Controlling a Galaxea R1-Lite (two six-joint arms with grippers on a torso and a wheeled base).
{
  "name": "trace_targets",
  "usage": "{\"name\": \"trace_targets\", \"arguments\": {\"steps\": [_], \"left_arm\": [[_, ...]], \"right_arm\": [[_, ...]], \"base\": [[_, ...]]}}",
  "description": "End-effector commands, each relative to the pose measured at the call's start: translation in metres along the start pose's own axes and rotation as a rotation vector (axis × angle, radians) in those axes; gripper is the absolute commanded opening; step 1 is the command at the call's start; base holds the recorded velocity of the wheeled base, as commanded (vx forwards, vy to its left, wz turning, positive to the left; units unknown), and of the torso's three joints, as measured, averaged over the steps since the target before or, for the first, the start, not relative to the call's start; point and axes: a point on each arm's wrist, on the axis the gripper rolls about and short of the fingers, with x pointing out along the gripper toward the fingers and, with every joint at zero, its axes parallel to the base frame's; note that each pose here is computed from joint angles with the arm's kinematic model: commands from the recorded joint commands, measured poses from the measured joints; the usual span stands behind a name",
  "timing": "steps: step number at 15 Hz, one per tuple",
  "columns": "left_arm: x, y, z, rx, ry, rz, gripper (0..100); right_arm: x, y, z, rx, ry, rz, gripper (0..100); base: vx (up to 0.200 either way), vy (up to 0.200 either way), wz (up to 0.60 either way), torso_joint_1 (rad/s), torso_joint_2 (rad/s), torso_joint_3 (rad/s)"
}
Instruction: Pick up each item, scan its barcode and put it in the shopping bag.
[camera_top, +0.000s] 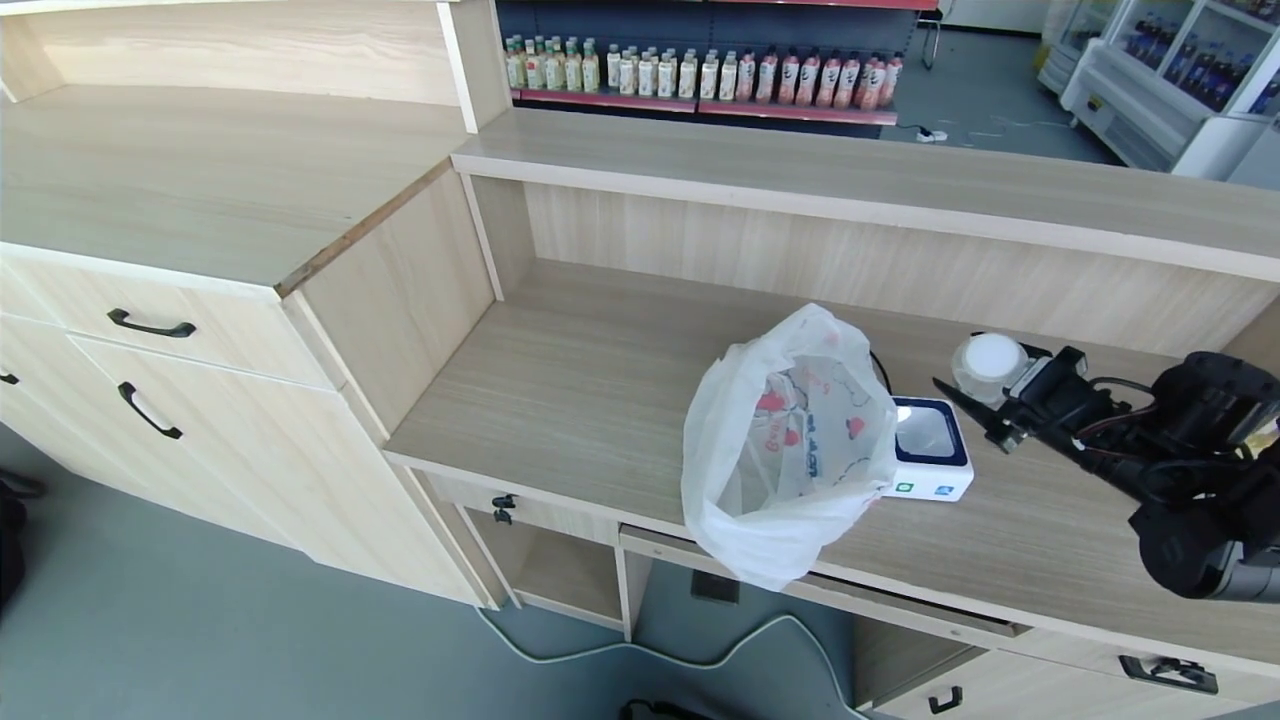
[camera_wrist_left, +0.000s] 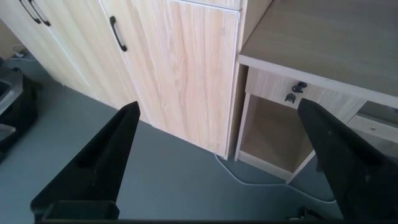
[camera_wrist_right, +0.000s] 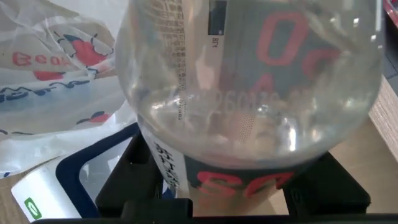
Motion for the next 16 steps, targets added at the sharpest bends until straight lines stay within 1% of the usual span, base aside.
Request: {"name": "trace_targets", "arguments": {"steps": [1,5,8,11,16], "left_arm": [[0.0,0.0,0.0,0.0,-0.001,0.001,100],[0.0,0.0,0.0,0.0,-0.001,0.001,100],[0.0,0.0,0.0,0.0,-0.001,-0.001,100],[0.0,0.0,0.0,0.0,0.0,0.001,100],[0.0,0.0,0.0,0.0,-0.001,0.001,100]], "right_arm": [[0.004,0.006,-0.005,0.002,0.002,0.011,0],[0.02,0.001,-0.008,-0.007,-0.035,-0.012,0],[0.025,0.009,-0.009,0.055,-0.041,0.006,0],[0.029,0.017,-0.011,0.071,-0.043,0.024,0],[0.036,0.02,-0.013,0.093,-0.055,0.026,0]], "base": [[0.0,0.0,0.0,0.0,0.0,0.0],[0.0,0.0,0.0,0.0,0.0,0.0],[0.0,0.0,0.0,0.0,0.0,0.0],[0.0,0.0,0.0,0.0,0.0,0.0],[0.0,0.0,0.0,0.0,0.0,0.0]]}}
